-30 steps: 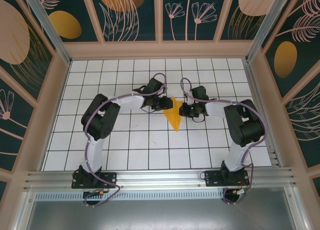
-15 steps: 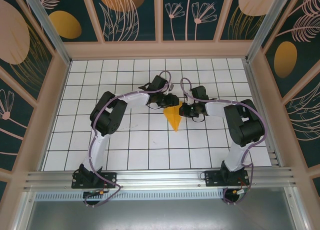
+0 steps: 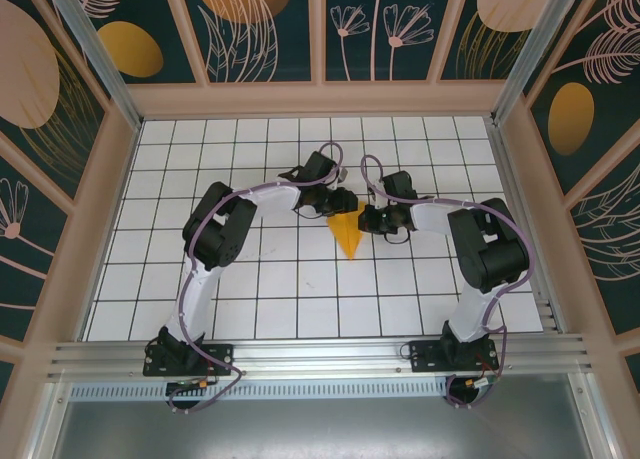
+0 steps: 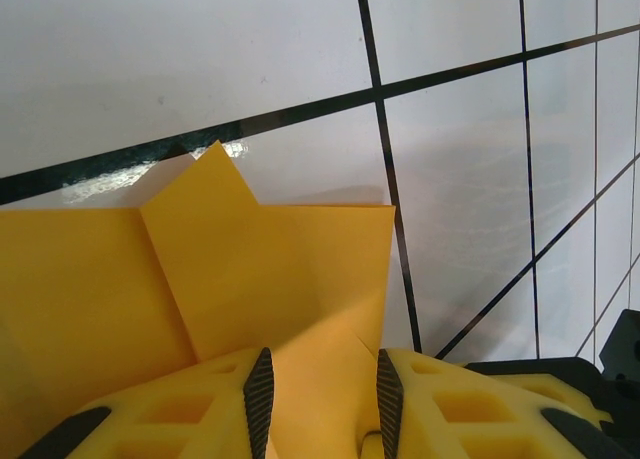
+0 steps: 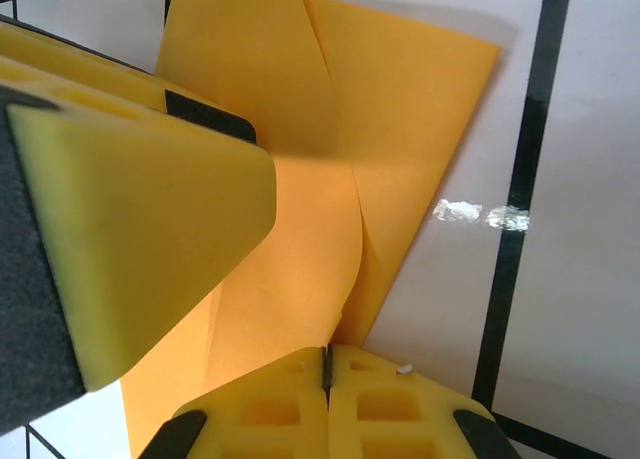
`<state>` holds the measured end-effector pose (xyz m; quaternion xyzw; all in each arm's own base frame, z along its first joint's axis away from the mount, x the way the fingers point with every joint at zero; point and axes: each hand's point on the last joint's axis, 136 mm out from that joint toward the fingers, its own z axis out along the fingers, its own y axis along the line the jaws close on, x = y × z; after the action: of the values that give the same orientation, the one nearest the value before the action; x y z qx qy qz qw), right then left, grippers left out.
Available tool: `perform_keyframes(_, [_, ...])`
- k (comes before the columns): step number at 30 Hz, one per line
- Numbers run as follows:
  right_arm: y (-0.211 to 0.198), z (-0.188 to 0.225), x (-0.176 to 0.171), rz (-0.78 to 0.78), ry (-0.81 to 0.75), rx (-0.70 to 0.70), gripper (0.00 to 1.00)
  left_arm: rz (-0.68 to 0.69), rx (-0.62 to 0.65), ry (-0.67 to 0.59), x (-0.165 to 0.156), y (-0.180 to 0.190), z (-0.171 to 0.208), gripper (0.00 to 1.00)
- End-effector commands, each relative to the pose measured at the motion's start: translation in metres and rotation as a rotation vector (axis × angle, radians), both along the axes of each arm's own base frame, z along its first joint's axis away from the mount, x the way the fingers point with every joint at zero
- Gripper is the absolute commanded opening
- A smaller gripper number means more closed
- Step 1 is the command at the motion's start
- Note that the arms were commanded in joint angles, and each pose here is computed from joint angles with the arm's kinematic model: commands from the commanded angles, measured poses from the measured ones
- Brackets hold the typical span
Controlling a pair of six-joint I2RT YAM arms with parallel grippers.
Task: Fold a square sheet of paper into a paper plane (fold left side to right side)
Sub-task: Fourth fold the wing at the center of the table.
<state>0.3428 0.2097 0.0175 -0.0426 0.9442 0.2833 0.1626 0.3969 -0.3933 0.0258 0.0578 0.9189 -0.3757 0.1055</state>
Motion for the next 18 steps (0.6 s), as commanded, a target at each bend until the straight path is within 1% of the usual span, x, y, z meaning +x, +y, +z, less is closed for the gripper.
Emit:
perform_keyframes(1, [-0.009,0.002,0.006,-0.020,-0.013,-0.040,0.01,0.022,0.091,0.058,-0.013,0.020,-0.035,0.37])
perform_keyframes(3, [-0.007,0.019,0.013,-0.021,-0.052,-0.017,0.09,0.025,0.094,0.062,-0.017,0.022,-0.038,0.37])
perform_keyframes(7, [-0.008,0.050,0.019,-0.027,-0.121,0.016,0.20,0.033,0.089,0.067,-0.021,0.026,-0.041,0.37])
perform_keyframes(9, [-0.010,0.060,0.015,-0.033,-0.138,0.020,0.23,0.037,0.086,0.066,-0.022,0.027,-0.041,0.37])
perform_keyframes(12, [-0.009,0.069,0.003,-0.031,-0.145,0.047,0.23,0.037,0.082,0.063,-0.023,0.027,-0.039,0.37])
perform_keyframes(18, [0.026,0.076,-0.039,0.073,-0.109,0.181,0.19,0.038,0.082,0.056,-0.023,0.028,-0.037,0.37])
